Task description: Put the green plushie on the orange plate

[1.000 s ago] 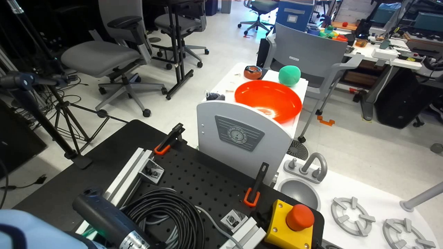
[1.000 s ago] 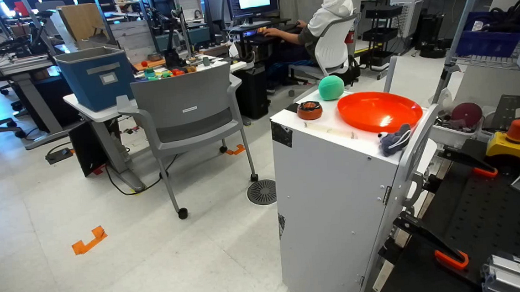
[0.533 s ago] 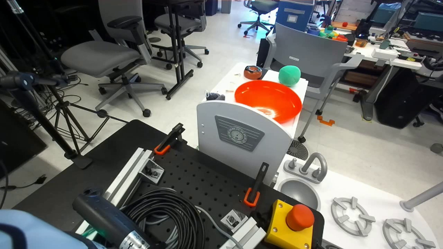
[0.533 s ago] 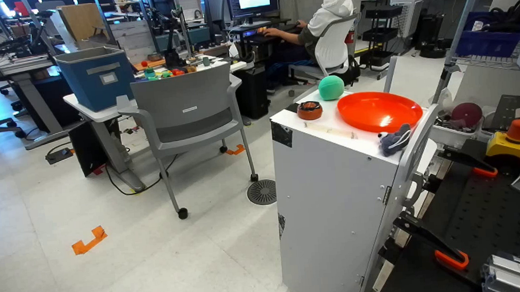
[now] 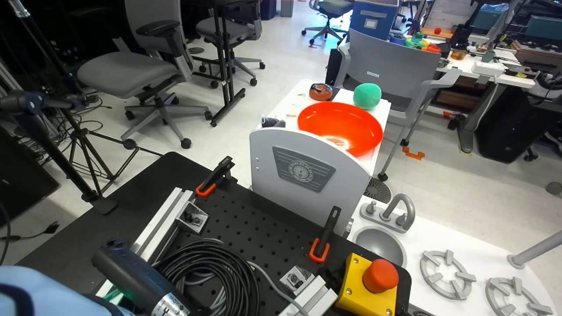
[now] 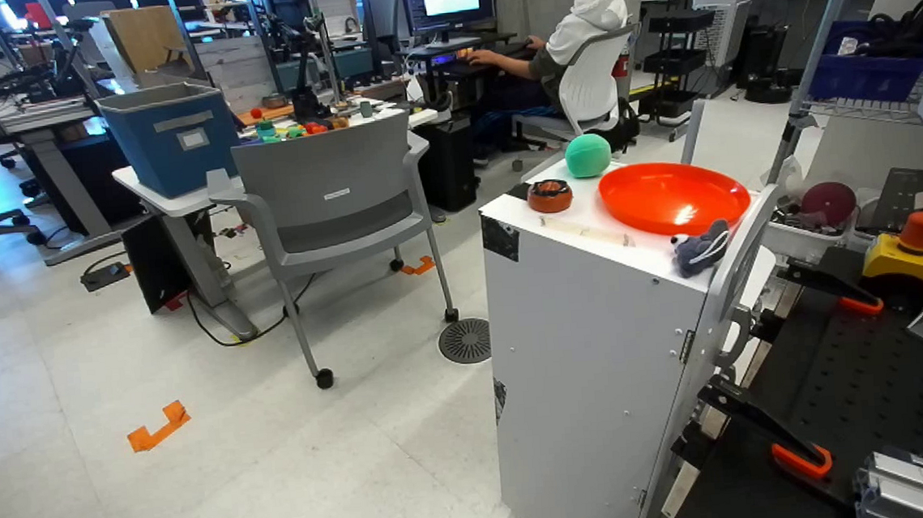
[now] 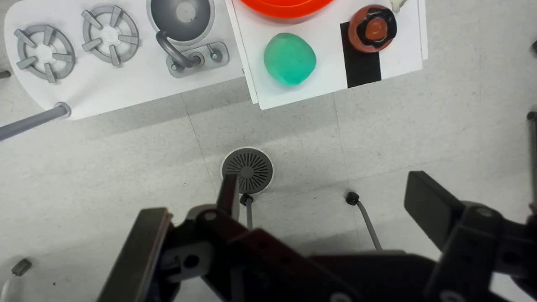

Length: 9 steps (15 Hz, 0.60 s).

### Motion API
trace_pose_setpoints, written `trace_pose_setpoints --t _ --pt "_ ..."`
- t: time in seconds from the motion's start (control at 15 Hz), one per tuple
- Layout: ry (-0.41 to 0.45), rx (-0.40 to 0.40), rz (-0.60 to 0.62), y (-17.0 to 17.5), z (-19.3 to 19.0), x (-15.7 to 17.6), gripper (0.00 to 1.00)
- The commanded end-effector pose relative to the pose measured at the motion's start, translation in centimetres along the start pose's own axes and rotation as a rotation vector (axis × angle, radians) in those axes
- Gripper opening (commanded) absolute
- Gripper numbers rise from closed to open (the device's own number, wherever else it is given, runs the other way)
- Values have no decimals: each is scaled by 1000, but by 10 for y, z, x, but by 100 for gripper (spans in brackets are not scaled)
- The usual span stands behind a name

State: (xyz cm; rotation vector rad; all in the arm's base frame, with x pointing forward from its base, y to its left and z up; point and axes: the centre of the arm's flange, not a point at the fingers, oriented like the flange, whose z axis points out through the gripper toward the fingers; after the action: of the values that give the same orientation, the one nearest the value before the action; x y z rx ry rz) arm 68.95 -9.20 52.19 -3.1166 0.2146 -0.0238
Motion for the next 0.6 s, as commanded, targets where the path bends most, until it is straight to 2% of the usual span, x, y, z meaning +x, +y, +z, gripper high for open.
trace_pose_setpoints --t 0.0,0.53 --pt "0 0 0 0 0 0 100" --pt "4 -5 1 -2 4 -2 100"
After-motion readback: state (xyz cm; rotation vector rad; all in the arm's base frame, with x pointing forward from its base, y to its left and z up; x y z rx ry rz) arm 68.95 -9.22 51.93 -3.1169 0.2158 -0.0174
